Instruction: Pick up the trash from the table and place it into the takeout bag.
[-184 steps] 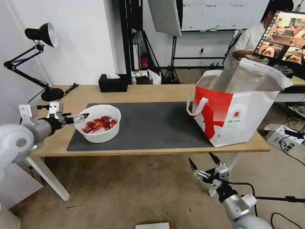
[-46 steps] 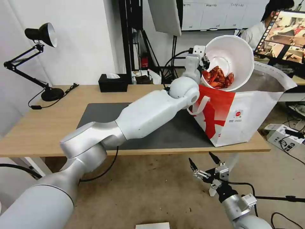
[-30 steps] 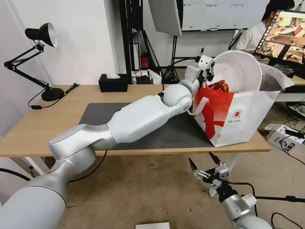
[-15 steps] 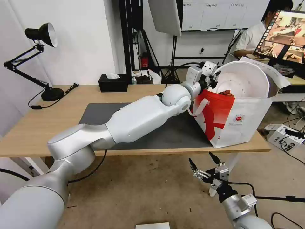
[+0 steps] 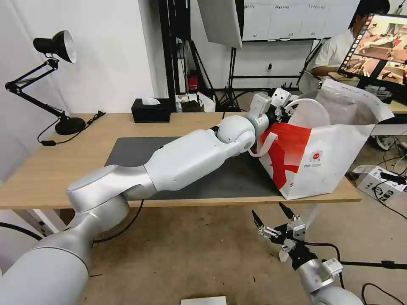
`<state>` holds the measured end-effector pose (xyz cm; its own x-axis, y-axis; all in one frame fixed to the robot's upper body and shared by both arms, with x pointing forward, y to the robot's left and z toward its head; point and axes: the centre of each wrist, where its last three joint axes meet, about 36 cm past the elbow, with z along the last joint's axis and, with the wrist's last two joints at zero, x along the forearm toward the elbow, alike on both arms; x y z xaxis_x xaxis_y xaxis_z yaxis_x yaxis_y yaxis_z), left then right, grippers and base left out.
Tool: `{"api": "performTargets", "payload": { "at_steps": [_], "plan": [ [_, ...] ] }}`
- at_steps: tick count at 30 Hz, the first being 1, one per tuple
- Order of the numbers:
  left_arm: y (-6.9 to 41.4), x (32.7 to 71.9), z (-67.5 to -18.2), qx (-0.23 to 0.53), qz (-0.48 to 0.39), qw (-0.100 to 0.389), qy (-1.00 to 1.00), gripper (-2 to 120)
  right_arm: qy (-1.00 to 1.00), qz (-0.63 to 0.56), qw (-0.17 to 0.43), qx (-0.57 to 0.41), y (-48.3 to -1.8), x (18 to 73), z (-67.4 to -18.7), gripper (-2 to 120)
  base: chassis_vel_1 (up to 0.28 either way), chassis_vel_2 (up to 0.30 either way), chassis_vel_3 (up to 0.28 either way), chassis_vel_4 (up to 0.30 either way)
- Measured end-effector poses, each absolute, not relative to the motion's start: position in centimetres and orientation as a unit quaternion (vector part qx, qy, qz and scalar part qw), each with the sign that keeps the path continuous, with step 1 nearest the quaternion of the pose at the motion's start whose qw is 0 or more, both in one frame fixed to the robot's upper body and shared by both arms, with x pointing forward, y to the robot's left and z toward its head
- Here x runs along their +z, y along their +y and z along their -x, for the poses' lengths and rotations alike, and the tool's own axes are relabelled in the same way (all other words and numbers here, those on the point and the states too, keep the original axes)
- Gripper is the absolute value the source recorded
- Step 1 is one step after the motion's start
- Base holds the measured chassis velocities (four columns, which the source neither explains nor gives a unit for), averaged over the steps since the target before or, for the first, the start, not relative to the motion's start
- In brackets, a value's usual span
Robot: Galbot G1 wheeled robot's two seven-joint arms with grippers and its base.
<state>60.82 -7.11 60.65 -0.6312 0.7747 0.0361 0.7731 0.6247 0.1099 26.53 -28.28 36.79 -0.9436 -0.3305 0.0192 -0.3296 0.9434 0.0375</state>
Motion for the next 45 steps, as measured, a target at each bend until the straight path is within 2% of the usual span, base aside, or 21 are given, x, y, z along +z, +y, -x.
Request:
{"api": "performTargets", "payload": {
  "at_steps": [3, 4, 6, 7, 8, 11, 12, 14, 33, 45],
  "plan": [
    [-7.2, 60.4, -60.6, 0.059, -0.432, 0.007, 0.900, 59, -0.986, -0.167, 0.013, -0.017, -28.3, 36.8, -26.5, 100, 0.000, 0.000, 0.000, 0.000],
    [-7.2, 60.4, -60.6, 0.059, -0.432, 0.007, 0.900, 59, -0.986, -0.167, 0.013, -0.017, -28.3, 36.8, -26.5, 100, 0.000, 0.000, 0.000, 0.000],
    [-7.3, 60.2, -60.5, 0.058, -0.432, 0.007, 0.900, 67, -0.986, -0.167, 0.013, -0.017, -28.3, 36.8, -26.5, 100, 0.000, 0.000, 0.000, 0.000],
    [-7.2, 60.2, -60.4, 0.057, -0.433, 0.009, 0.899, 74, -0.986, -0.167, 0.013, -0.017, -28.3, 36.8, -26.5, 100, 0.000, 0.000, 0.000, 0.000],
    [-7.2, 60.2, -60.4, 0.057, -0.433, 0.009, 0.899, 74, -0.986, -0.167, 0.013, -0.017, -28.3, 36.8, -26.5, 100, 0.000, 0.000, 0.000, 0.000],
    [-6.9, 60.3, -60.6, 0.055, -0.435, 0.013, 0.899, 88, -0.986, -0.167, 0.013, -0.017, -28.3, 36.8, -26.5, 100, 0.000, 0.000, 0.000, 0.000],
    [-6.9, 60.3, -60.6, 0.055, -0.435, 0.013, 0.899, 88, -0.986, -0.167, 0.013, -0.017, -28.3, 36.8, -26.5, 100, 0.000, 0.000, 0.000, 0.000],
    [-6.6, 60.7, -60.7, 0.049, -0.436, 0.022, 0.898, 97, -0.986, -0.167, 0.013, -0.017, -28.3, 36.8, -26.5, 100, 0.000, 0.000, 0.000, 0.000],
    [-3.1, 65.6, -58.5, -0.036, -0.449, 0.042, 0.892, 100, -0.986, -0.167, 0.013, -0.017, -28.3, 36.8, -26.5, 100, 0.000, 0.000, 0.000, 0.000],
    [4.1, 67.5, -56.4, -0.096, -0.442, 0.079, 0.888, 100, -0.986, -0.167, 0.013, -0.017, -28.3, 36.8, -26.5, 100, 0.000, 0.000, 0.000, 0.000]
  ]
}}
